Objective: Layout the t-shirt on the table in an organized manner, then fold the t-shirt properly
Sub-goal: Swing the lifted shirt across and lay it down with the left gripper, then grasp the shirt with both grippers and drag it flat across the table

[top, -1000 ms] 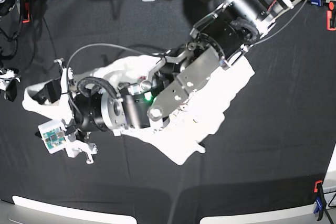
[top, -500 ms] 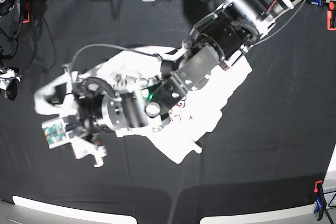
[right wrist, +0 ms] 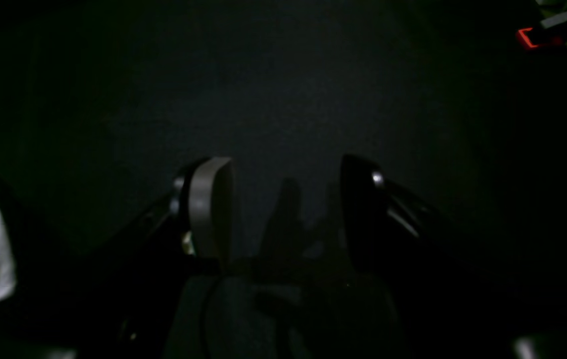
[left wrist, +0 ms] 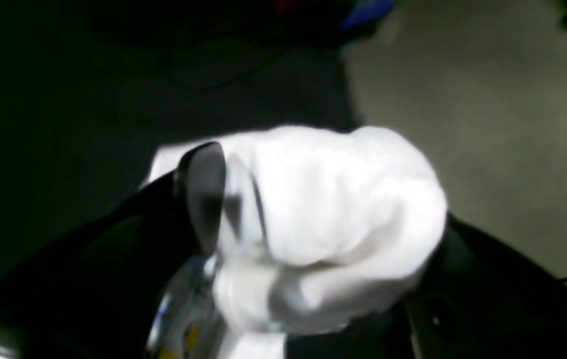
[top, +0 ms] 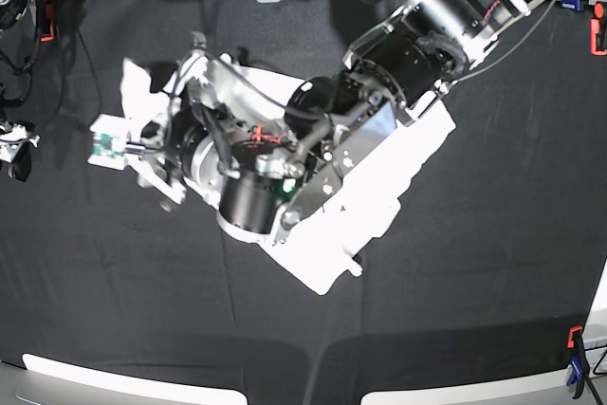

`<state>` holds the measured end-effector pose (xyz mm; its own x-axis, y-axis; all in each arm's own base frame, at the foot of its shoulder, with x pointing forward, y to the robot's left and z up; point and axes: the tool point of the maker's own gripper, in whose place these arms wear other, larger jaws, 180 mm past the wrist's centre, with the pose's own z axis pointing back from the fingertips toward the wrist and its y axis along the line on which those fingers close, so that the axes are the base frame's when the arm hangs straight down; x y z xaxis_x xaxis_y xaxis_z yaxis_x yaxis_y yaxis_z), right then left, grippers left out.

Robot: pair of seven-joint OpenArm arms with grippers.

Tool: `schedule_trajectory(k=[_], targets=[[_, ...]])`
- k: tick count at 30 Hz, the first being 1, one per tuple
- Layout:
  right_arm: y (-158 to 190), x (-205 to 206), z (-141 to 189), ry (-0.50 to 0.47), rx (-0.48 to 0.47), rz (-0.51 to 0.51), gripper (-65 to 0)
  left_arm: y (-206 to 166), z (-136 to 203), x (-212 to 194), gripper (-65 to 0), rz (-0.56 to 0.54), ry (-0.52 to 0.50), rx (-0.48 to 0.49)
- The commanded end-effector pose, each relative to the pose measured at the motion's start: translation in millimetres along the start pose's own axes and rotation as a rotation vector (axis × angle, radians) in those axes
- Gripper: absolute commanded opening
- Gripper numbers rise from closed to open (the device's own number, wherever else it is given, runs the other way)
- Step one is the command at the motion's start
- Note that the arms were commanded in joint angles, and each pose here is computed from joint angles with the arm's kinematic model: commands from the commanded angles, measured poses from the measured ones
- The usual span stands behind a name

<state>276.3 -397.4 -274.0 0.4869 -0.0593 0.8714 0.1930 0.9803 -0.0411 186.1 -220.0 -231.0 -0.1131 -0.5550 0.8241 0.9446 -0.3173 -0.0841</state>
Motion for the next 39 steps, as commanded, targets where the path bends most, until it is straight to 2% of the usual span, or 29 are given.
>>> schedule_trajectory(k=[1,3,6,8,9,10,12,16,17,19,21,24,27,31,35,39], targets=[[-3.0,21.8,3.3,-0.06,0.0,0.024,-32.1,0.7,5.1,17.7,-31.1,-0.041,-0.039,0.003],[-3.0,21.2,3.3,-0.057,0.0,0.024,-32.1,13.3,6.2,4.9,-31.1,-0.048,0.022,0.07],[-3.0,21.0,3.3,-0.056,0.0,0.024,-32.1,56.7,16.0,13.5,-31.1,-0.115,-0.035,0.318],[-3.0,21.0,3.3,-0.056,0.0,0.024,-32.1,89.9,31.5,16.5,-31.1,-0.039,-0.079,0.519],[-3.0,21.0,3.3,-0.056,0.0,0.024,-32.1,100.0,37.0,11.4,-31.1,-0.009,-0.06,0.585],[-2.9,21.1,3.3,-0.057,0.0,0.024,-32.1,103.1,38.5,1.9,-31.1,0.005,-0.01,0.606],[-3.0,21.3,3.3,-0.057,0.0,0.024,-32.1,95.4,34.4,-23.1,-31.1,0.044,0.119,0.563],[1.3,24.3,3.5,-0.075,0.023,0.003,-32.1,58.7,16.3,-30.2,-31.1,0.058,0.068,0.313],[3.2,25.9,3.7,-0.083,0.035,-0.007,-32.1,55.7,15.4,-27.7,-31.1,0.051,0.046,0.293],[8.4,30.0,4.3,-0.105,0.065,-0.033,-32.1,59.7,17.0,-17.7,-31.1,0.037,-0.014,0.314],[18.4,32.4,5.4,-0.117,0.121,-0.052,-32.1,71.6,21.9,-4.3,-31.1,0.032,-0.09,0.384],[46.6,35.0,11.2,-0.13,0.28,-0.049,-32.1,100.5,38.6,5.9,-31.1,0.08,-0.164,0.557],[67.1,36.6,18.3,-0.138,0.4,-0.065,-32.1,133.7,64.5,-7.7,-31.1,0.136,-0.125,0.791],[81.8,31.7,17.6,-0.108,0.458,-0.071,-32.1,161.0,104.4,-38.1,-31.1,0.186,-0.051,1.043],[126.4,9.1,8.0,-0.005,0.571,-0.014,-32.1,170.5,135.5,-73.3,-31.1,0.211,0.025,1.172],[186.6,-11.3,-5.4,0.074,0.682,0.126,-32.1,169.6,155.4,-111.1,-31.1,0.228,0.123,1.205]])
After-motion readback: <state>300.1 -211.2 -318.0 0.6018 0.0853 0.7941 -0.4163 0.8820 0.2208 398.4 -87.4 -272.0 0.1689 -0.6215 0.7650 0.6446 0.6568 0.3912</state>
